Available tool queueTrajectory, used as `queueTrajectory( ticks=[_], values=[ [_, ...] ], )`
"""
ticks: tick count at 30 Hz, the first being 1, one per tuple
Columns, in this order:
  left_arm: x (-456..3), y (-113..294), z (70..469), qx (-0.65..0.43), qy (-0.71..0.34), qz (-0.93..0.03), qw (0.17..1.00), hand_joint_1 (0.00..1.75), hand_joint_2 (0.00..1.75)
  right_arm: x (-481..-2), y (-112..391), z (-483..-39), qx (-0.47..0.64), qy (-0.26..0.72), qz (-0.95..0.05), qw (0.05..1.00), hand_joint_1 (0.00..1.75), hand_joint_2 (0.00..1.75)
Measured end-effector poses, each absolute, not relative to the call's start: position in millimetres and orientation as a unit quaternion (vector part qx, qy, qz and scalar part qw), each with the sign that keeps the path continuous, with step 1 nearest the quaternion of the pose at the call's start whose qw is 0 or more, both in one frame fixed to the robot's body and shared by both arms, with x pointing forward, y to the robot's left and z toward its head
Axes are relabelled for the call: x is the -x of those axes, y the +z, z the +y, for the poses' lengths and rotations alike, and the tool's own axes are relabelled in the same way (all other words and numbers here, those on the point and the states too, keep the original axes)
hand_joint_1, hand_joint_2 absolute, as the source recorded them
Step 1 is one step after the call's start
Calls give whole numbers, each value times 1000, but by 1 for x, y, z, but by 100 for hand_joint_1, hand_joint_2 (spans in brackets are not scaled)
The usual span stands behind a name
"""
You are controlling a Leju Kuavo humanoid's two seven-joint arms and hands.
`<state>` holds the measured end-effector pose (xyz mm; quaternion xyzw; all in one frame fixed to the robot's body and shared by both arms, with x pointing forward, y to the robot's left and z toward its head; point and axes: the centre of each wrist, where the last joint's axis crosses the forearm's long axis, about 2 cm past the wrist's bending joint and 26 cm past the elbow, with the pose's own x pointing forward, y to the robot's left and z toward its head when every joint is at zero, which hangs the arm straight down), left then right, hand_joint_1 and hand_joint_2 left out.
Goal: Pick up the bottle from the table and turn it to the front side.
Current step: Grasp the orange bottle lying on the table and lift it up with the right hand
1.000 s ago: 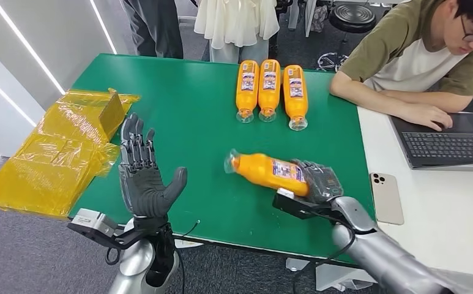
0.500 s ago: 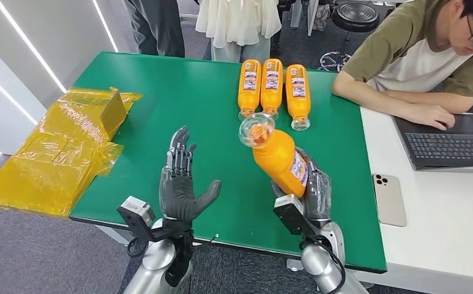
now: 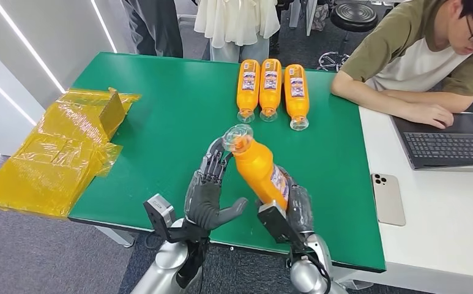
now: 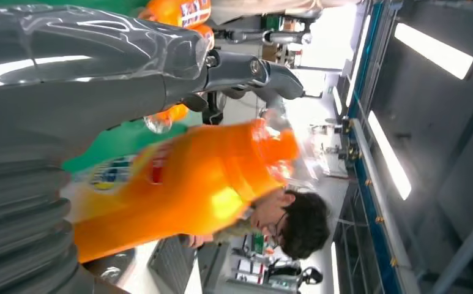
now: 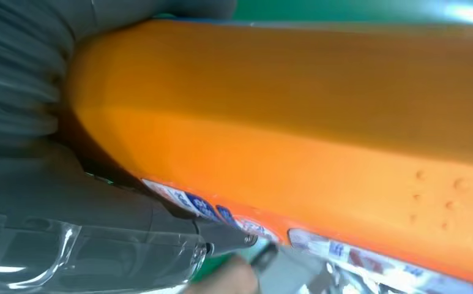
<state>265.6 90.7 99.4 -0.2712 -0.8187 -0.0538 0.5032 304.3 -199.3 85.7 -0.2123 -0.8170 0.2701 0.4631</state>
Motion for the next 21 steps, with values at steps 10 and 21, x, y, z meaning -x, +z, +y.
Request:
queueTrajectory(
  ticks=[10, 21],
  values=[
    [-265, 100, 90, 278, -59, -814, 507, 0, 175, -290, 80, -190, 206, 323, -798, 465, 175, 175],
    [-267, 102, 88, 284, -61, -814, 504, 0, 175, -279, 77, -186, 193, 374, -780, 463, 175, 175]
  ],
)
